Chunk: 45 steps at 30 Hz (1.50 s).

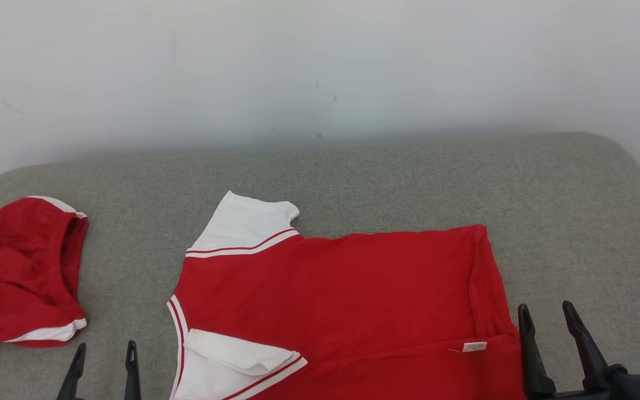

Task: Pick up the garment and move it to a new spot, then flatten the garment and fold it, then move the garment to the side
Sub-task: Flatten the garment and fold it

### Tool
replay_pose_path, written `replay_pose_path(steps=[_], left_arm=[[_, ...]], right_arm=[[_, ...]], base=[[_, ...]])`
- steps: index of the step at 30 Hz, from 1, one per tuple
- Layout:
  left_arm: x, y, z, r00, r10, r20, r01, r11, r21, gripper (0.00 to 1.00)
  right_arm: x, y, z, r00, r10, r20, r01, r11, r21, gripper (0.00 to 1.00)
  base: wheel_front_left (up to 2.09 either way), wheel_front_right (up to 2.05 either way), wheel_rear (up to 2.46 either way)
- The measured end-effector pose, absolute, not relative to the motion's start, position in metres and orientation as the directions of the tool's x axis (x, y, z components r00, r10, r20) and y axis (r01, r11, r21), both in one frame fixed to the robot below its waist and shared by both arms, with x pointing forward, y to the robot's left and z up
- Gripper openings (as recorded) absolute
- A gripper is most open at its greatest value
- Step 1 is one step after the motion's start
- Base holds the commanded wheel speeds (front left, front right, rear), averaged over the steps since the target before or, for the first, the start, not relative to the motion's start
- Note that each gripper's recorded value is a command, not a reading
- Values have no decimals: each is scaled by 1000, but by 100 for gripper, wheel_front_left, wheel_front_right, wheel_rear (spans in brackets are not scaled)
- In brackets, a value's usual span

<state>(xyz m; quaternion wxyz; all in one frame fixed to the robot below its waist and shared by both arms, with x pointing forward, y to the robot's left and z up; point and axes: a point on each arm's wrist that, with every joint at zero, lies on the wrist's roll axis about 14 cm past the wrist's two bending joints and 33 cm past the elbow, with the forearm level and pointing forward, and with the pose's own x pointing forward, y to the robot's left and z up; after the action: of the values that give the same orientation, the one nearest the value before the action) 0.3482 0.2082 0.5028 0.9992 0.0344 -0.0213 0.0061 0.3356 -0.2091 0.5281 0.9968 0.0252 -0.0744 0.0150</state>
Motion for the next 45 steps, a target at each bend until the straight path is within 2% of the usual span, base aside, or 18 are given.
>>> replay_pose_path(steps=[17,23,28,37,45], left_arm=[[344,208,495,1000,8,21,-9,999,46,100],[351,205,495,1000,-8,19,8,999,39,100],[381,195,513,997,-64,47,62,998,33,100],[462,174,553,979,-186,87,182,982,51,100],[547,158,544,964,-265,-27,266,962,67,100]], right_arm=[[334,-192,510,993,74,94,-77,997,33,100],[334,-193,503,995,71,72,-75,995,67,100],[353,-205,509,995,67,78,-73,995,69,100],[415,-215,515,996,66,55,-69,996,55,100],[473,-220,497,998,56,-28,-55,997,61,100]], base=[[0,0,0],[0,0,0],[0,0,0],[0,0,0],[0,0,0]])
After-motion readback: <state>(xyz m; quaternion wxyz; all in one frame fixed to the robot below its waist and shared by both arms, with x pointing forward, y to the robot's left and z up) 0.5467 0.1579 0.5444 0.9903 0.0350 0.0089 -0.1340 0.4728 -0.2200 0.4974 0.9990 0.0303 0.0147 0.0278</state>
